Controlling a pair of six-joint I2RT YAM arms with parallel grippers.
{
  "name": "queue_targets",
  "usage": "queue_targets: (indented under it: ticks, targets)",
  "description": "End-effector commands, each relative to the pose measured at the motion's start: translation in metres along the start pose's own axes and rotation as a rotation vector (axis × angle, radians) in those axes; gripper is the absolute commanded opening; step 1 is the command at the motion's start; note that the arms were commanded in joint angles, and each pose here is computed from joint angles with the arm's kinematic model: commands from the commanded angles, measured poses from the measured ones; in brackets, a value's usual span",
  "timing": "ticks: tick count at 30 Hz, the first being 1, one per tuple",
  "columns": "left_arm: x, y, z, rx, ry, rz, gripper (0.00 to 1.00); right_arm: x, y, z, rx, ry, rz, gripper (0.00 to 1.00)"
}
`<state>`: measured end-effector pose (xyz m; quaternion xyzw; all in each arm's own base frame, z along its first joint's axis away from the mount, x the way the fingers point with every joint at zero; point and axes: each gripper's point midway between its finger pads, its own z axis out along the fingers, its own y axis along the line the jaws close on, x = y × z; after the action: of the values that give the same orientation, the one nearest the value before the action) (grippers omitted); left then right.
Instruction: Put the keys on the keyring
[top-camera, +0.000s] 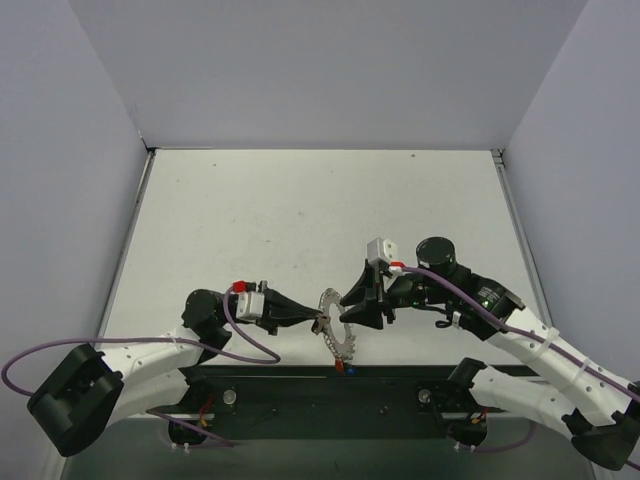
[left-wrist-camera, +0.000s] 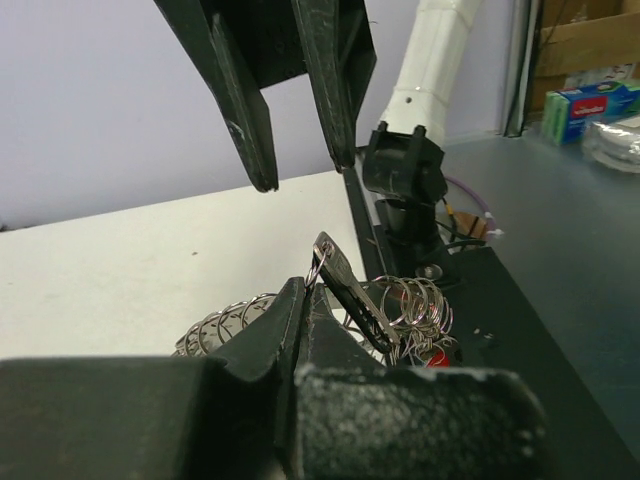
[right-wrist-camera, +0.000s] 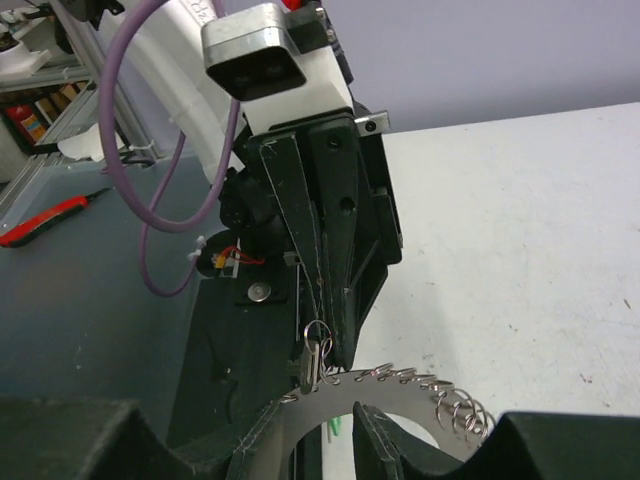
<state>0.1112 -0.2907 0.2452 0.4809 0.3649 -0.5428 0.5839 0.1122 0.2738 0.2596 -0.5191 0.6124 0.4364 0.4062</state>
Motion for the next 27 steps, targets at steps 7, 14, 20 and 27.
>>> queue_targets:
  ticks: [7,14,20,27]
  targets:
    - [-0.101,-0.034,0.001,0.167,-0.287,0.379,0.0,-0.035,0.026,-0.004,-0.163,-0.097,-0.153,0.48]
    - [-0.114,-0.044,0.0,0.201,-0.309,0.4,0.0,-0.043,0.038,-0.006,-0.224,-0.129,-0.184,0.53]
    - [-0.122,-0.053,0.002,0.242,-0.325,0.409,0.0,-0.053,0.049,0.004,-0.288,-0.179,-0.206,0.52]
    - [-0.131,-0.063,0.005,0.285,-0.35,0.414,0.0,-0.05,0.039,0.022,-0.258,-0.19,-0.191,0.42]
